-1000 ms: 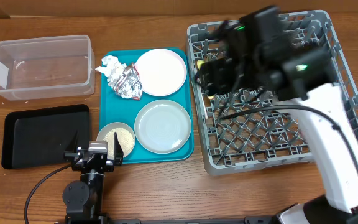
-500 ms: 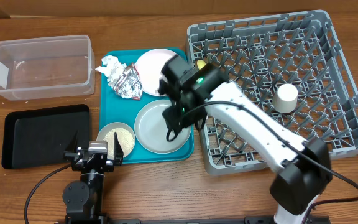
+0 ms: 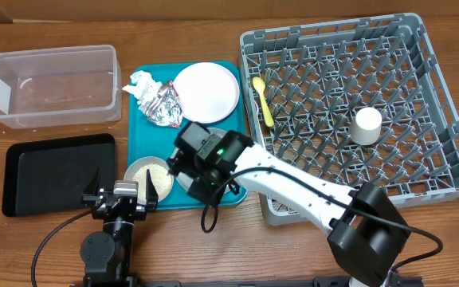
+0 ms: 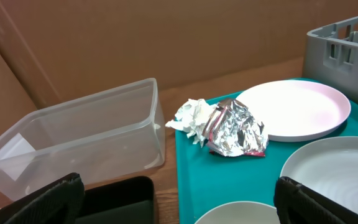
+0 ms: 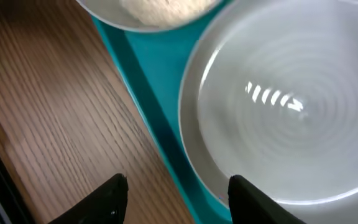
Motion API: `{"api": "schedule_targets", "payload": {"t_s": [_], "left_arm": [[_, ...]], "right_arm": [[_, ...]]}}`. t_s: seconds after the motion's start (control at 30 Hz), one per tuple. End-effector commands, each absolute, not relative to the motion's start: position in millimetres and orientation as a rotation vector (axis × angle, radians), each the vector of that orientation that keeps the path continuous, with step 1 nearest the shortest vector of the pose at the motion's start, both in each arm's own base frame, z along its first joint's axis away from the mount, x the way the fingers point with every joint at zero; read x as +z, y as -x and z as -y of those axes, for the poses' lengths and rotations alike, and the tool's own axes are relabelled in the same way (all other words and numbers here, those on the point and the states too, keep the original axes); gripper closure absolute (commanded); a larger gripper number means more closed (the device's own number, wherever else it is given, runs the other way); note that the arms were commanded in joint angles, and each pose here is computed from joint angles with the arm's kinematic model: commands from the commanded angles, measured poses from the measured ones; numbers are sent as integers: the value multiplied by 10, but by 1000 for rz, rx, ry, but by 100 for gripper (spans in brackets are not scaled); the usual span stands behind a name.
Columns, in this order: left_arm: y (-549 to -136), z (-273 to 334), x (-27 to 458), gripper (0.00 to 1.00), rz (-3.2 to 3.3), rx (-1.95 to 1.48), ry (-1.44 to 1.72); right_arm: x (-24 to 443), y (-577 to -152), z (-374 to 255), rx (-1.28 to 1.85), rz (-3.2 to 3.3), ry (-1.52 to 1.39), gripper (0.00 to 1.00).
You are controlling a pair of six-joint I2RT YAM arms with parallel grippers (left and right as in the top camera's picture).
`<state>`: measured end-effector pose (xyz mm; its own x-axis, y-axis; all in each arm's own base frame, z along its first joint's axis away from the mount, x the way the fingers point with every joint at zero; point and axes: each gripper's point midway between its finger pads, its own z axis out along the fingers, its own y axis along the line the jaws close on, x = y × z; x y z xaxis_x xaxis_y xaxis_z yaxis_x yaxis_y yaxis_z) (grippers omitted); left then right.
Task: Sort waste into correct bins and load items into the dishwasher rack
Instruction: 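Move the right gripper to the white plate and grip its rim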
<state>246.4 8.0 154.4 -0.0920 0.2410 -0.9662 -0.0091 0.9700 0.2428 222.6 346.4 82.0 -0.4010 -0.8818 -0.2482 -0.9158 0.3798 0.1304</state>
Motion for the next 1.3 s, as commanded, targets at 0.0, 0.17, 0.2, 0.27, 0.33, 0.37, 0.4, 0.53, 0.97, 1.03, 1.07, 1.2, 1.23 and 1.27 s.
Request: {"api": "schedule_targets", "payload": {"t_s": [0.0, 0.17, 0.2, 0.27, 0.33, 0.37, 0.4, 0.53, 0.97, 1.03, 1.07, 1.2, 1.23, 1.27], "left_arm": [[-2462, -98, 1543, 0, -1651, 221, -180], [-2462, -98, 1543, 0, -1651, 221, -179], [-2462, -98, 1543, 0, -1651, 221, -180], [-2462, -98, 1543, 0, -1651, 221, -180], [-2462, -98, 1543, 0, -1651, 221, -180], [-2462, -98, 1543, 0, -1651, 221, -179], [-2462, -98, 1543, 0, -1651, 221, -180], [-2462, -98, 1543, 0, -1651, 221, -180], [-2463, -98, 1543, 0, -1651, 221, -180], [-2462, -98, 1543, 0, -1651, 221, -180], [-2462, -98, 1542, 0, -1651, 221, -180], [-2462, -98, 1542, 0, -1651, 221, -180], [-2462, -98, 1542, 0, -1651, 221, -180], [-2462, -98, 1542, 0, -1651, 221, -180]], "right_arm": [[643, -2309, -3454, 286, -2467, 1679, 45], [460, -2364, -3422, 236, -2497, 1683, 46], [437, -2350, -3443, 255, -2499, 1686, 47], [409, -2320, -3499, 306, -2499, 1691, 48], [368, -2309, -3545, 340, -2500, 1690, 49], [345, -2314, -3555, 341, -2500, 1690, 50], [316, -2319, -3561, 340, -2502, 1691, 50], [197, -2290, -3524, 328, -2531, 1705, 53], [3, -2282, -3360, 222, -2585, 1726, 60], [-1, -2286, -3329, 199, -2591, 1728, 61], [-1, -2281, -3326, 200, -2593, 1729, 62], [0, -2289, -3343, 207, -2587, 1726, 75], [1, -2292, -3345, 206, -2586, 1726, 77], [1, -2297, -3340, 200, -2586, 1725, 80]]}}
